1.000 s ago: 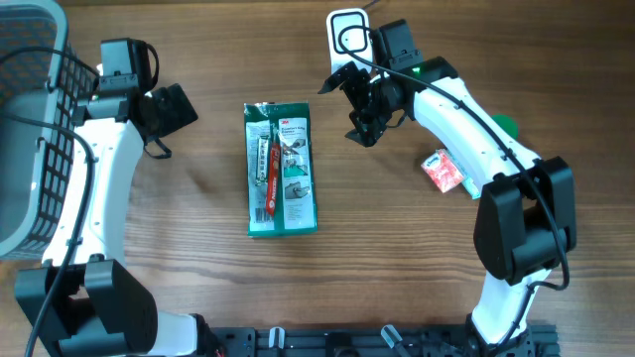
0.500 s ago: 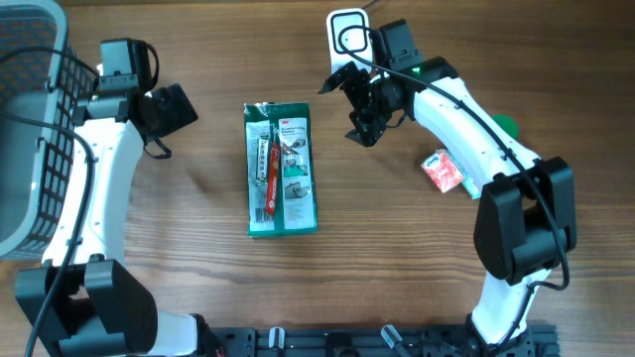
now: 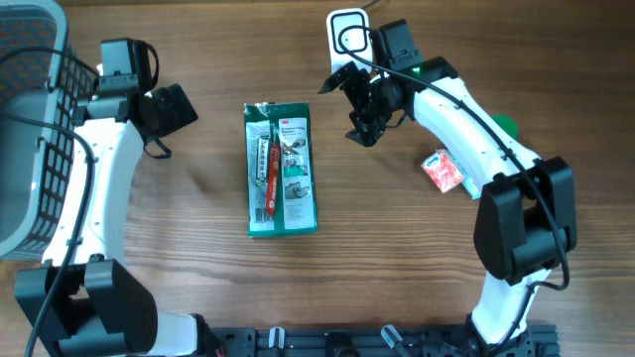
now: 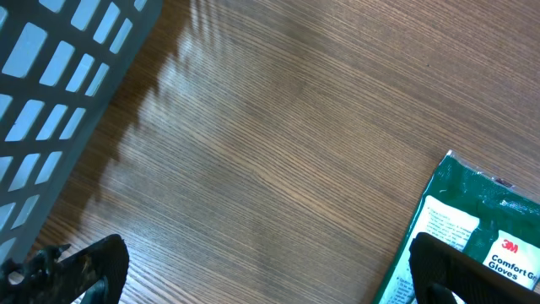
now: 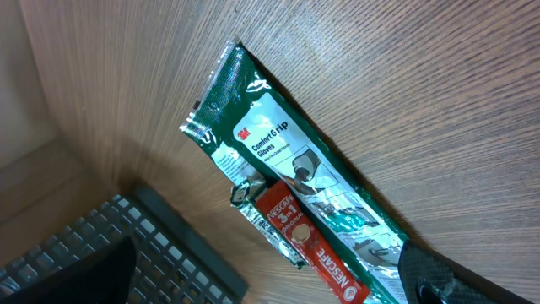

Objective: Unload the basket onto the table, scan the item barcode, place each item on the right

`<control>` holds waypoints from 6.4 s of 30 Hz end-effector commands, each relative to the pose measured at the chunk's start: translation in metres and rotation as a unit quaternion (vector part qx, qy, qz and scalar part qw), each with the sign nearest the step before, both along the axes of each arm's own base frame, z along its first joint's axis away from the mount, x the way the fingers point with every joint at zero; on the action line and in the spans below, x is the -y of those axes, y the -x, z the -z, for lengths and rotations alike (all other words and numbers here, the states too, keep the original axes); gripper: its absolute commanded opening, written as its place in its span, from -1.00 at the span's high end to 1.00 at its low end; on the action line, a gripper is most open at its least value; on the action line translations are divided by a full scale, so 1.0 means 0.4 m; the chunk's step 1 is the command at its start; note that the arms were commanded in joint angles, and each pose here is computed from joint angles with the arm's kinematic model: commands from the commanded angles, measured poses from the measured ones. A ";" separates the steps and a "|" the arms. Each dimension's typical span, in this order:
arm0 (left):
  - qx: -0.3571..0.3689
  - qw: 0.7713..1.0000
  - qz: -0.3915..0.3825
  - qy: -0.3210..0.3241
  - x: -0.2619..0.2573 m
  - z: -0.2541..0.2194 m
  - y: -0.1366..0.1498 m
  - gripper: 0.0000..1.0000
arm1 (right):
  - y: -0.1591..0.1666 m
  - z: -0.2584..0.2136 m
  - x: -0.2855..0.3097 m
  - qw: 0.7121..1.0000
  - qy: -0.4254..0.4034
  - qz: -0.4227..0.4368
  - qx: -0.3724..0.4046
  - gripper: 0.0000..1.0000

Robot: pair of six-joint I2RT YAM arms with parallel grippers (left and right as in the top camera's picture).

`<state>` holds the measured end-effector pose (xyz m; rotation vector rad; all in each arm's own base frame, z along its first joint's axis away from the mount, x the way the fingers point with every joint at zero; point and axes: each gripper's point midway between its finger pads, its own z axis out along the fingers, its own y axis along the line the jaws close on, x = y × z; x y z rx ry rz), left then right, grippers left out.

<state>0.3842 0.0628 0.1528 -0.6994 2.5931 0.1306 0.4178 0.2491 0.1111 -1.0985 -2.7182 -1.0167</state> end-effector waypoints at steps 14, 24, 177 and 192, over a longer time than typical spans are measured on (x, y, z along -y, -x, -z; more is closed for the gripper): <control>0.007 1.000 0.002 -0.008 -0.011 -0.017 -0.004 -1.00 | 0.271 0.089 -0.174 0.907 0.231 -0.331 0.120 -1.00; 0.007 1.000 0.002 -0.008 -0.011 -0.017 -0.004 -1.00 | 0.353 0.089 -0.286 0.864 0.290 -0.363 0.195 -0.99; 0.007 1.000 0.002 -0.008 -0.011 -0.017 -0.004 -1.00 | -0.328 -0.183 0.265 0.304 0.797 -0.447 0.268 0.91; 0.007 1.000 0.002 -0.008 -0.011 -0.017 -0.004 -1.00 | 0.221 -0.013 0.323 0.763 0.374 -0.507 0.144 0.81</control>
